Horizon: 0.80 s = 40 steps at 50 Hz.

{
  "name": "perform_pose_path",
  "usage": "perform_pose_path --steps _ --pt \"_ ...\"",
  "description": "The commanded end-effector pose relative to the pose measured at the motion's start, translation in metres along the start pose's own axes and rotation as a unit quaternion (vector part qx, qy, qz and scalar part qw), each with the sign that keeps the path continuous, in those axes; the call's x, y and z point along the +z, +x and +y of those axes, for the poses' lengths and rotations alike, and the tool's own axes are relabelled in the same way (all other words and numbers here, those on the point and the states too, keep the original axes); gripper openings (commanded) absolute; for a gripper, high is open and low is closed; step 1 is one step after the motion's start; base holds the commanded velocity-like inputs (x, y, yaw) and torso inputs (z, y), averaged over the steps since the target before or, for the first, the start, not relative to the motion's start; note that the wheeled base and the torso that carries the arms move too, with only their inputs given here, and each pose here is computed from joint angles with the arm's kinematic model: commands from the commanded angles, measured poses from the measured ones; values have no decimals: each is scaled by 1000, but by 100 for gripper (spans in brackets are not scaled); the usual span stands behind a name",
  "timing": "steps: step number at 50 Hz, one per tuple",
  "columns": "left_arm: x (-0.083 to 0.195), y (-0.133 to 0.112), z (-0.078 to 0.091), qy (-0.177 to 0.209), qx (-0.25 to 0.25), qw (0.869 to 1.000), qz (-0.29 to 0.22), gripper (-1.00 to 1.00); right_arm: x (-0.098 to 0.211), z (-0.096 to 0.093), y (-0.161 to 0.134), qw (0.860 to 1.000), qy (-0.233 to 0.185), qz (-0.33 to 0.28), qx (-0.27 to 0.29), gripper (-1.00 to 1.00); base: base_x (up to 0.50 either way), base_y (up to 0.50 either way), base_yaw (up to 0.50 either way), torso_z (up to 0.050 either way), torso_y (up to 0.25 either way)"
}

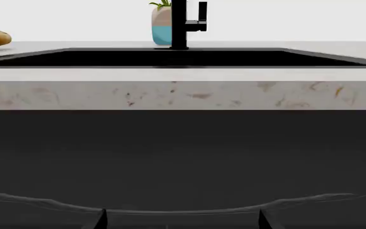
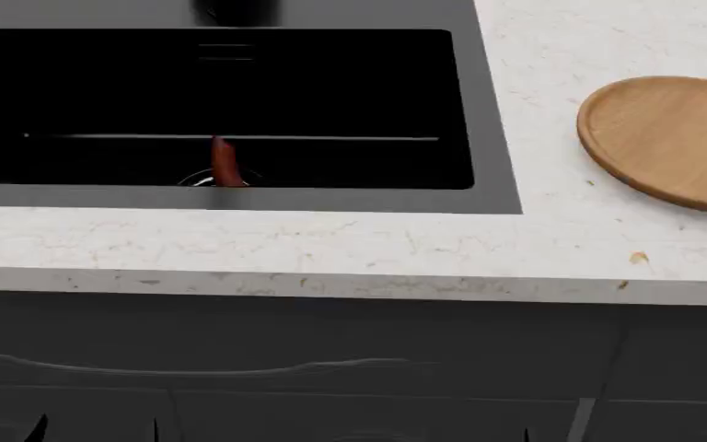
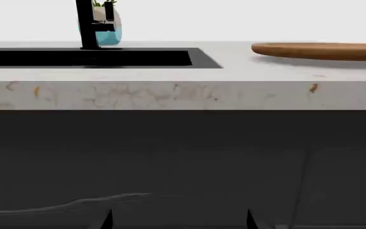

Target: Pick the salami from the sink and place it on the plate located on the counter

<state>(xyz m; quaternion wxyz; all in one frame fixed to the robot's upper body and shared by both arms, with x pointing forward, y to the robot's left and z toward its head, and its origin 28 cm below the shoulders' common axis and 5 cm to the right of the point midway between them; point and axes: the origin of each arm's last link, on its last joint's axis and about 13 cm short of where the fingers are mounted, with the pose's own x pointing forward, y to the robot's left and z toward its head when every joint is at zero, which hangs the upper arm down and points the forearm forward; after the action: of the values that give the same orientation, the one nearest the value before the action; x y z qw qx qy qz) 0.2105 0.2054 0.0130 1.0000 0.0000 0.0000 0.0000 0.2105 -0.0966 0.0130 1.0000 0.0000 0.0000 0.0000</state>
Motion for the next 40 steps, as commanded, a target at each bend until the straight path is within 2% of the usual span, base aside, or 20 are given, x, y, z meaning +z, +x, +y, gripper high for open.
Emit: perform_pose_path --steps 1,2,4,5,6,7,8,11,19,21,25,28,34,40 --pt "0 0 0 0 0 1000 0 100 0 0 0 1000 -5 0 0 100 0 0 0 0 0" --pt "-1 -1 -2 3 -4 1000 2 100 -1 1 1 999 28 24 26 100 0 0 0 0 0" --pt "2 -1 -2 -1 4 1000 -5 100 4 0 1 996 72 17 55 100 0 0 0 0 0" --pt "4 -1 2 3 18 1000 -17 100 4 -3 3 997 66 19 28 100 0 0 0 0 0" --pt "12 -1 5 -11 16 1000 -24 100 1 -8 3 996 68 64 11 100 0 0 0 0 0" --pt "14 -1 4 -15 8 1000 -23 100 3 -8 2 996 48 75 13 100 0 0 0 0 0" --pt "19 1 2 -22 -1 1000 -12 100 12 -8 -1 995 44 76 41 100 0 0 0 0 0" --pt "53 7 0 -6 -4 999 -35 100 47 -8 5 996 27 56 63 100 0 0 0 0 0" --pt "106 13 7 4 -3 997 -71 100 108 -10 15 997 -14 30 74 100 0 0 0 0 0" --pt "118 15 6 -5 -12 997 -78 100 124 -11 18 997 -25 20 73 100 0 0 0 0 0" --pt "142 17 2 3 -27 996 -91 100 155 -10 25 996 -49 3 76 100 0 0 0 0 0" --pt "161 19 3 2 -18 994 -104 100 173 -10 32 995 -51 -2 80 100 0 0 0 0 0" --pt "183 24 2 16 -14 994 -108 100 193 -10 40 994 -58 -4 89 100 0 0 0 0 0" --pt "198 24 2 26 -18 994 -108 100 211 -9 44 994 -64 -12 90 100 0 0 0 31 0"
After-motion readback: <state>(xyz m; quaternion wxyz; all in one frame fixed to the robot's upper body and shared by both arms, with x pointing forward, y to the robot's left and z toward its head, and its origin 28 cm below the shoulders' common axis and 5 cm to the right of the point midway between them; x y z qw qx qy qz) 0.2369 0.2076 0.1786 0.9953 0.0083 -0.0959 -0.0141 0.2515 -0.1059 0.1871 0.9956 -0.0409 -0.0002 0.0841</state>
